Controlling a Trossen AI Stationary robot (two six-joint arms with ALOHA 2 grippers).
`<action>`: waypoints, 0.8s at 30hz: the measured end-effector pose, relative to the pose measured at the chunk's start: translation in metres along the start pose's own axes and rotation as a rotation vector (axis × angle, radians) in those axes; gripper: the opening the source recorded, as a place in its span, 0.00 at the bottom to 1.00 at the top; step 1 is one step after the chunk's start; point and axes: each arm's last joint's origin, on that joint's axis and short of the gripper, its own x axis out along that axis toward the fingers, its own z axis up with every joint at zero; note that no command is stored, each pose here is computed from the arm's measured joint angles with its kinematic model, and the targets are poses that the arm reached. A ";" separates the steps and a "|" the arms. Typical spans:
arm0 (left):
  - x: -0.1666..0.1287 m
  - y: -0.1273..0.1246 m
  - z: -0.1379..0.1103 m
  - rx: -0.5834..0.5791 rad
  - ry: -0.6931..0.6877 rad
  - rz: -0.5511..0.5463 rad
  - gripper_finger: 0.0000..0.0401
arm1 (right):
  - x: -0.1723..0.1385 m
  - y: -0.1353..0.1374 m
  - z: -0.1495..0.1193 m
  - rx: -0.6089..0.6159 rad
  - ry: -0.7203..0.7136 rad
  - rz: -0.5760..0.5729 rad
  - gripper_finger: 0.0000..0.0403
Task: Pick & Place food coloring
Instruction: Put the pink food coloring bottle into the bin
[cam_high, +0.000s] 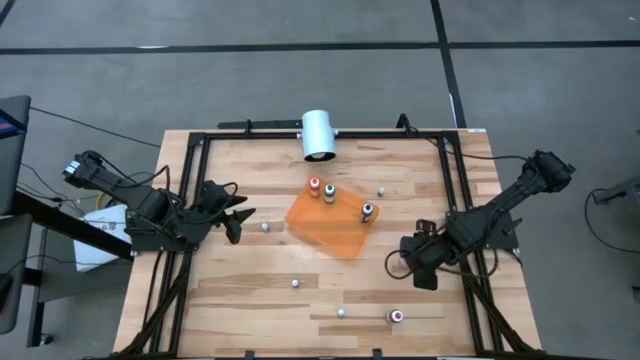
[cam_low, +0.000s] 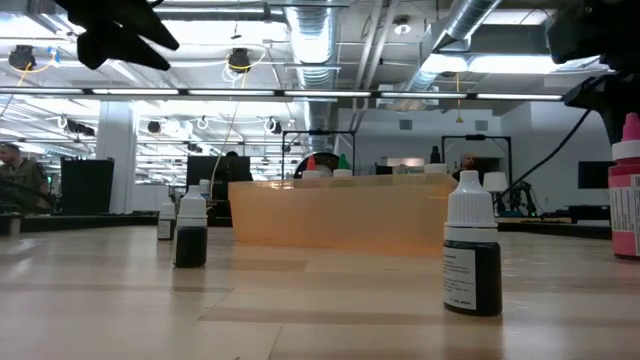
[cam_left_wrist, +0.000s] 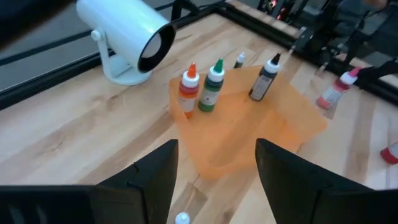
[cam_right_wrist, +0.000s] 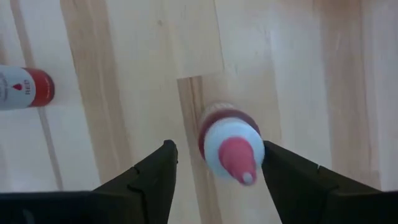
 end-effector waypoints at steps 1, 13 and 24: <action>0.000 0.001 -0.001 0.003 0.006 0.006 0.51 | 0.002 0.001 0.001 -0.001 0.001 -0.003 0.54; 0.000 0.002 -0.003 0.004 0.045 0.003 0.51 | 0.019 0.000 0.013 0.040 0.022 -0.029 0.54; 0.000 0.004 -0.005 0.004 0.062 0.014 0.51 | 0.018 -0.001 0.013 0.043 0.026 -0.030 0.46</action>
